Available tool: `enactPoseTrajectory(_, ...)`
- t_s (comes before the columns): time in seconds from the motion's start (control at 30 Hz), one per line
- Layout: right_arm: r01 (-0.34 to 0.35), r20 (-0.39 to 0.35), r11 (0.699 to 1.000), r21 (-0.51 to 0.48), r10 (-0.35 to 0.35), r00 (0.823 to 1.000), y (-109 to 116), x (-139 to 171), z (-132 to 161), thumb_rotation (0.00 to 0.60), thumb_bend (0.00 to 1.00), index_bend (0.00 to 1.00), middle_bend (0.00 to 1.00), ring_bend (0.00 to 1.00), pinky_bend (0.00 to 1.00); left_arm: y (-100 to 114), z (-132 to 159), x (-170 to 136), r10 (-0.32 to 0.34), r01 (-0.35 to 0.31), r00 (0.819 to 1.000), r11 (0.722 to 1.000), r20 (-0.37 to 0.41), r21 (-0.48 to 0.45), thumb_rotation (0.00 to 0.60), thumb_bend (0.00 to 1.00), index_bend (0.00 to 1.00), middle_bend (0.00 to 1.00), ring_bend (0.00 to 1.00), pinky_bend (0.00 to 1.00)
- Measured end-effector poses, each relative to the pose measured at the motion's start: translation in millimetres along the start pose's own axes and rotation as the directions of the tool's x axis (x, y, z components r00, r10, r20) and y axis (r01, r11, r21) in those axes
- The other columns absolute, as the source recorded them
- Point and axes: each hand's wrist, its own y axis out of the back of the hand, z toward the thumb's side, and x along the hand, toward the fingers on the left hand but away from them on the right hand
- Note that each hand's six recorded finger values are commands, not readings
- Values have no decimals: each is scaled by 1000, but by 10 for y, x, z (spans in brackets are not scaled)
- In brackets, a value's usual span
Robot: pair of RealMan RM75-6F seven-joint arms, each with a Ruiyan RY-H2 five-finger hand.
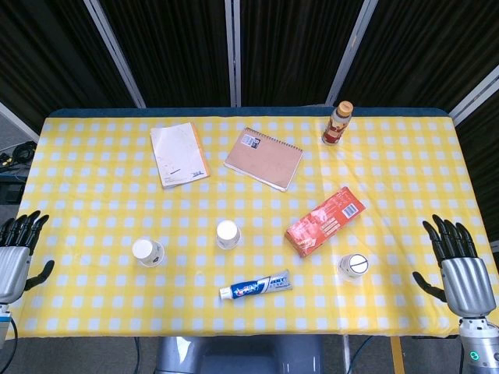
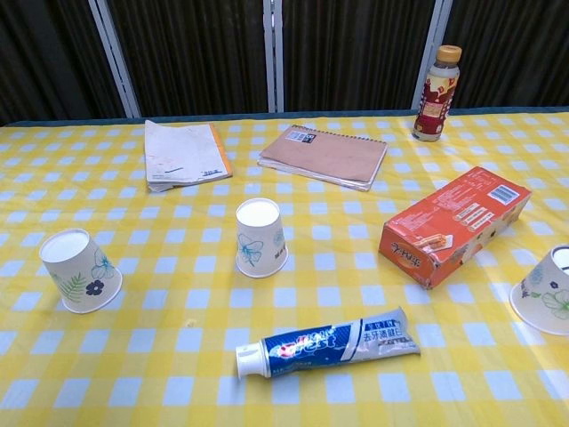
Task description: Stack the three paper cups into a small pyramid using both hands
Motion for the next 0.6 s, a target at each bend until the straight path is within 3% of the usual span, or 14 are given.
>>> enactPoseTrajectory(0.6,-18,-1,1000,-12,18,1000,-21,8,24,600,86,0,0,0,0,-70,73,22,-29,29,999,1000,31,0,600,356,0,0,0,0)
